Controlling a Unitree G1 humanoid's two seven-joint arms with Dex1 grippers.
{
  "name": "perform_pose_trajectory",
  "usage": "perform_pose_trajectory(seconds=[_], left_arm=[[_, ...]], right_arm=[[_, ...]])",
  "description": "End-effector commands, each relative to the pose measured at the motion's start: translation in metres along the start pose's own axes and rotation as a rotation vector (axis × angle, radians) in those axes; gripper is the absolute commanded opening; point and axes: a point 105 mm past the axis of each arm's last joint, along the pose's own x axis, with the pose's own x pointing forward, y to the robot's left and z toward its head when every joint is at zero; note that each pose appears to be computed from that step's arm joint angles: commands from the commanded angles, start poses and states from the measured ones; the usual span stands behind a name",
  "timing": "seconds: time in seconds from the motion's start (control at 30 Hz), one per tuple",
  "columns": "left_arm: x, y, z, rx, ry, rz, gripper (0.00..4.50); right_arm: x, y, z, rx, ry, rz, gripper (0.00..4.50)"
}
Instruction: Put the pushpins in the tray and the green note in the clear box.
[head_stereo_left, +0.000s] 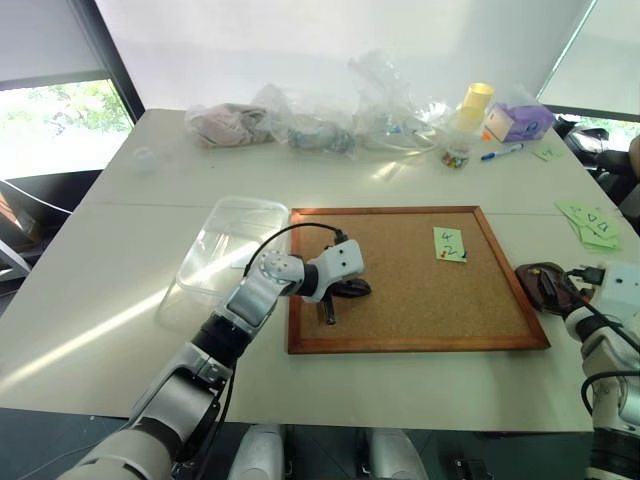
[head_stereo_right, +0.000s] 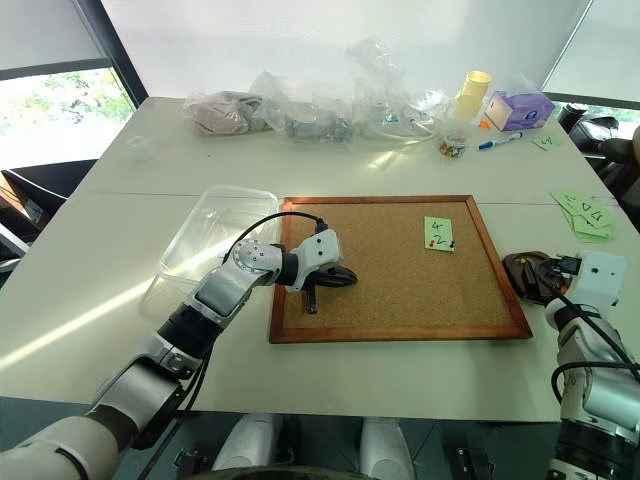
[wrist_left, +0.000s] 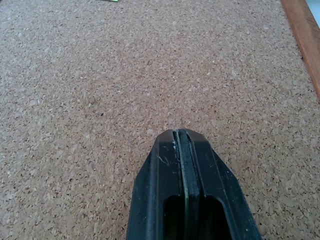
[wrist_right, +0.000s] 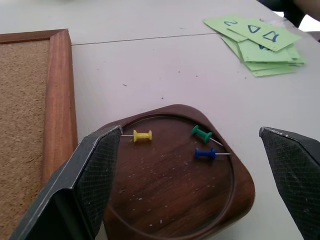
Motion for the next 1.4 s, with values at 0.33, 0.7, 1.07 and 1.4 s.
perform_pose_trajectory(seconds=[0.33, 0.7, 1.07, 1.4], left_arm=[[0.006, -0.011, -0.013, -0.012, 0.049, -0.041, 0.0], [0.007, -0.009, -0.012, -0.007, 0.051, -0.035, 0.0], [0.005, -0.01, -0.012, -0.009, 0.049, -0.032, 0.0], [0.005, -0.008, -0.011, -0.003, 0.051, -0.032, 0.0]], right_arm=[[-0.011, 0.099, 0.049, -0.016, -0.157, 0.41, 4.47], [0.009, 0.128, 0.027, -0.013, -0.064, 0.469, 4.47], [0.015, 0.128, 0.021, 0.009, -0.049, 0.455, 1.62], [0.013, 0.128, 0.018, 0.061, -0.03, 0.464, 0.12]])
